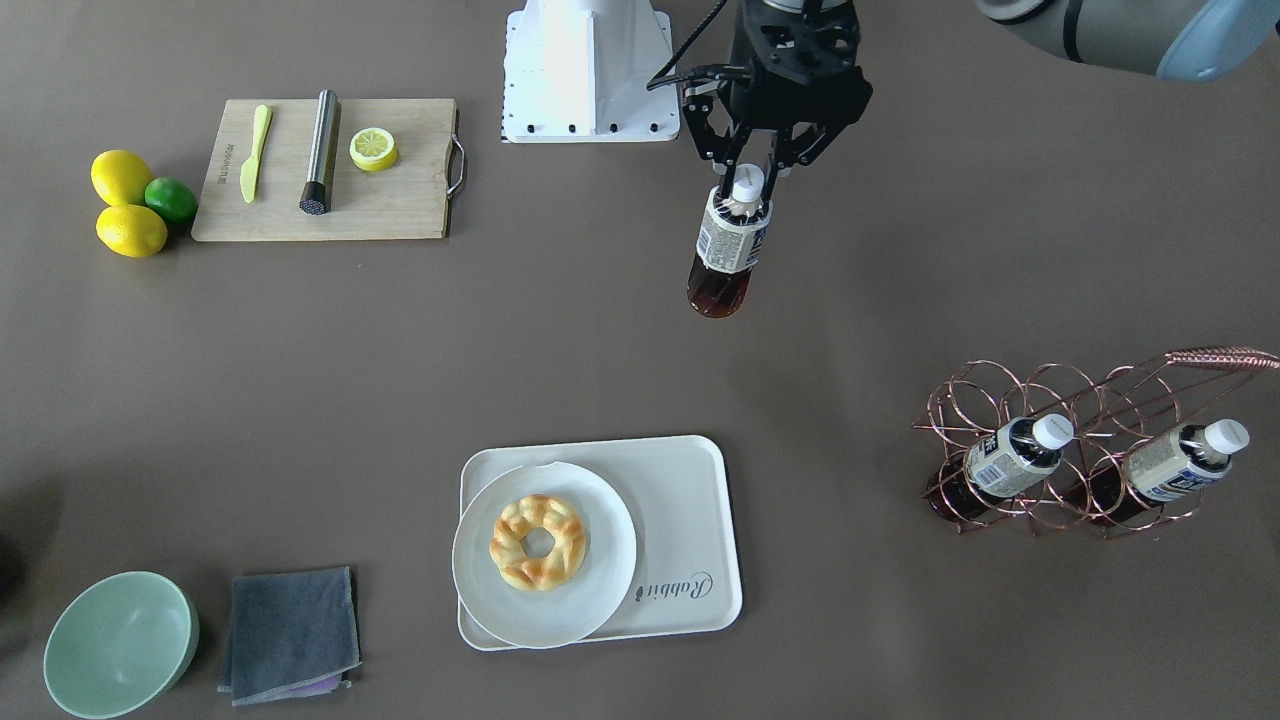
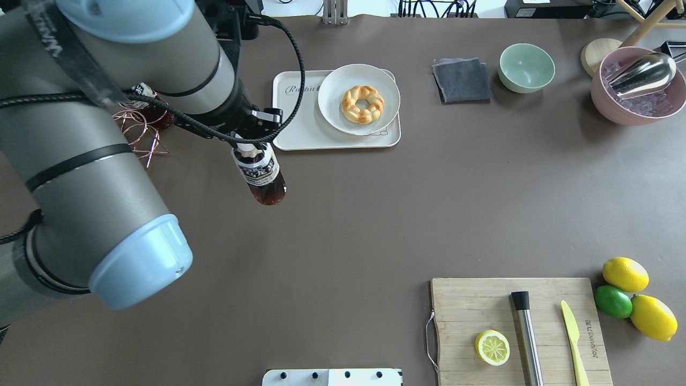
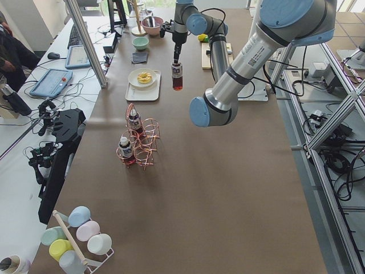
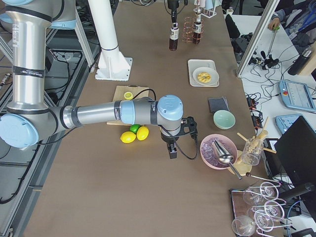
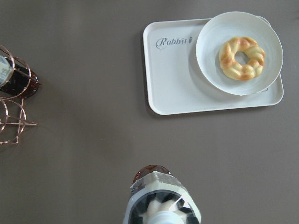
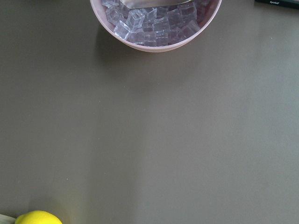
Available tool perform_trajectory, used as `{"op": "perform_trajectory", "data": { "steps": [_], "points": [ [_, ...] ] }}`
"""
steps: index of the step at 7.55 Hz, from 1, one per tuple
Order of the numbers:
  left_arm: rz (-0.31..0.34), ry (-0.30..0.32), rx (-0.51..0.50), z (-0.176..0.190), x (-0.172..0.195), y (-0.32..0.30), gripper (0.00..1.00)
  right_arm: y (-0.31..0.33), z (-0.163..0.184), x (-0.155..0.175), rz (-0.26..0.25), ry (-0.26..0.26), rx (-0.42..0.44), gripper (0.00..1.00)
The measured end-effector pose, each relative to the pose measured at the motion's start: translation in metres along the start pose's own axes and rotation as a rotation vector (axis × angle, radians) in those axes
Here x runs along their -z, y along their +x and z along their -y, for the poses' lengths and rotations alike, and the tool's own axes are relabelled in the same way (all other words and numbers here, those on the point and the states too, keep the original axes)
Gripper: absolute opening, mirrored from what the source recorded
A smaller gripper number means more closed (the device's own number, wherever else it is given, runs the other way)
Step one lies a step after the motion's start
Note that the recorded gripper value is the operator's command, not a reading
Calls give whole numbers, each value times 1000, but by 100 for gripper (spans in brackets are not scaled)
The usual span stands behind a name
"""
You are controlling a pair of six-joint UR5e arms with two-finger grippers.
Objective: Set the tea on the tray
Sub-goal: 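Lift the tea bottle out and set it upright on the table center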
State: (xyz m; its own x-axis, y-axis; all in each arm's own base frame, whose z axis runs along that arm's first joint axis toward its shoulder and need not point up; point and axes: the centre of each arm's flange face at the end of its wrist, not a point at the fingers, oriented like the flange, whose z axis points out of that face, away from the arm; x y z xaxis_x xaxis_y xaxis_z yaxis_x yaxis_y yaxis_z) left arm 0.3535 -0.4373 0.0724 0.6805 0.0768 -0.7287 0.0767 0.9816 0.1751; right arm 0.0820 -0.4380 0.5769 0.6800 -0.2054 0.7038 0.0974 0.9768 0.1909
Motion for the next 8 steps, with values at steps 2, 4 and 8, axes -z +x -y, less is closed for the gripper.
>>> {"op": "perform_trajectory", "data": {
  "steps": [2,4,8],
  "points": [
    [-4,-33,-31,-10,-33,57,0,0,-1,-1,2,-4,-1,100],
    [-29,-54,-35,-16,-69,91,0,0,-1,-3,2,-7,-3,100],
    [-45,-86,-51,-34,-96,112,0,0,-2,-4,3,-11,-4,100]
  ]
}}
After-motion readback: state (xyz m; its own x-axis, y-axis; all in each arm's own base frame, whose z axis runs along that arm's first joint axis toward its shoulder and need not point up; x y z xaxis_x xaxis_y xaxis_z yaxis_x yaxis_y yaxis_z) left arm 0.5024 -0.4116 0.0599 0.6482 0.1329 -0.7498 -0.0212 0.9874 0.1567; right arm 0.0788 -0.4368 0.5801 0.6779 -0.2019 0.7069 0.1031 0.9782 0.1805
